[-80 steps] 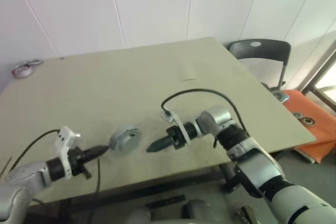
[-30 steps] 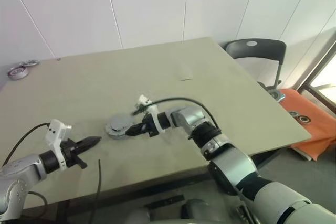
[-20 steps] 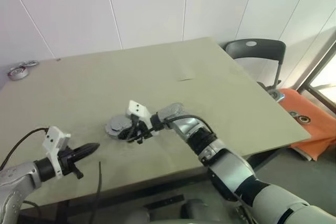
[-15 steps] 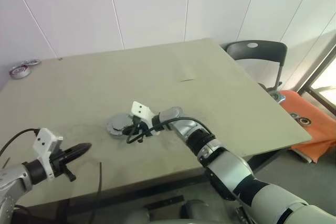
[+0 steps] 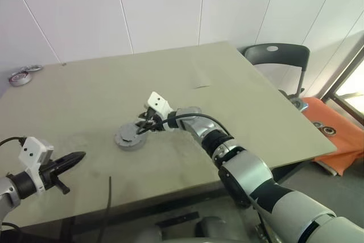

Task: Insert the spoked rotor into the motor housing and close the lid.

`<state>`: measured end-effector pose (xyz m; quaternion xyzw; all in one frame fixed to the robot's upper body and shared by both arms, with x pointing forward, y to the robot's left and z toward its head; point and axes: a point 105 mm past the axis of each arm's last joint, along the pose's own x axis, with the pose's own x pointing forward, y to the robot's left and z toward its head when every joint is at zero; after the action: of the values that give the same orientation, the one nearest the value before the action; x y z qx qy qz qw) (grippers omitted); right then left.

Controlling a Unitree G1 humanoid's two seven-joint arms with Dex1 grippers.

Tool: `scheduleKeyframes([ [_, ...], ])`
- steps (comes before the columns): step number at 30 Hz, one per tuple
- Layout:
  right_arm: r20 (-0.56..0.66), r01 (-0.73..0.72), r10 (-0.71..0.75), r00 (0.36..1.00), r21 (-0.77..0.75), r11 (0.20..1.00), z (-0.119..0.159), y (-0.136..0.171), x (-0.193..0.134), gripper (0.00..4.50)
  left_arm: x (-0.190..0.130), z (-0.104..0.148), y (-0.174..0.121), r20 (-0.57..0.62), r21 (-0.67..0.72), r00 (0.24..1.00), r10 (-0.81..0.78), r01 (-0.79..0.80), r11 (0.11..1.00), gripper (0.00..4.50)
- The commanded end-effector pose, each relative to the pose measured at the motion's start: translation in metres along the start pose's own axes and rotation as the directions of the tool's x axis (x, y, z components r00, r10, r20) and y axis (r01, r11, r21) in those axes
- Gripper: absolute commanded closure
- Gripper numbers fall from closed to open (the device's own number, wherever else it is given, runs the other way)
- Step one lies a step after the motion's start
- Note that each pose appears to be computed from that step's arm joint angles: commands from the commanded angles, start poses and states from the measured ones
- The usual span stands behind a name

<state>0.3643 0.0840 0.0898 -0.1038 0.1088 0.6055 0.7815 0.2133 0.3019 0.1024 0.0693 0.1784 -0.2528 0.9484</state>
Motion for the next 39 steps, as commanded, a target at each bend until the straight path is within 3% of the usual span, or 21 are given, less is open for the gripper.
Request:
scheduleKeyframes([
  [1,0.099,-0.185,0.186,0.978,-0.021,0.983,0.044,0.047,0.034,1.17,-0.003,0.012,0.004,0.044,0.028,0.999,0.016,-0.018,0.999,4.5],
  [3,0.075,-0.234,0.236,0.969,-0.042,0.971,0.041,0.054,0.035,0.55,-0.004,0.012,0.004,0.041,0.029,0.999,0.018,-0.019,0.999,4.5],
  [8,0.003,-0.25,0.251,0.968,-0.099,0.963,0.027,0.066,0.043,0.55,-0.001,0.01,0.002,0.047,0.021,0.999,0.019,-0.02,1.0,4.5],
  [16,0.058,-0.162,0.167,0.984,-0.079,0.984,0.045,0.068,0.057,0.55,0.003,0.005,-0.007,0.054,0.0,0.998,0.02,-0.02,1.0,4.5],
  [29,0.063,-0.229,0.233,0.97,-0.07,0.971,0.039,0.085,0.061,0.55,0.007,0.006,-0.011,0.076,-0.04,0.996,0.037,-0.034,0.999,4.5],
  [39,0.082,-0.185,0.188,0.979,-0.041,0.982,0.043,0.075,0.058,0.55,0.023,0.012,0.028,0.097,0.009,0.982,0.16,-0.161,0.987,4.5],
])
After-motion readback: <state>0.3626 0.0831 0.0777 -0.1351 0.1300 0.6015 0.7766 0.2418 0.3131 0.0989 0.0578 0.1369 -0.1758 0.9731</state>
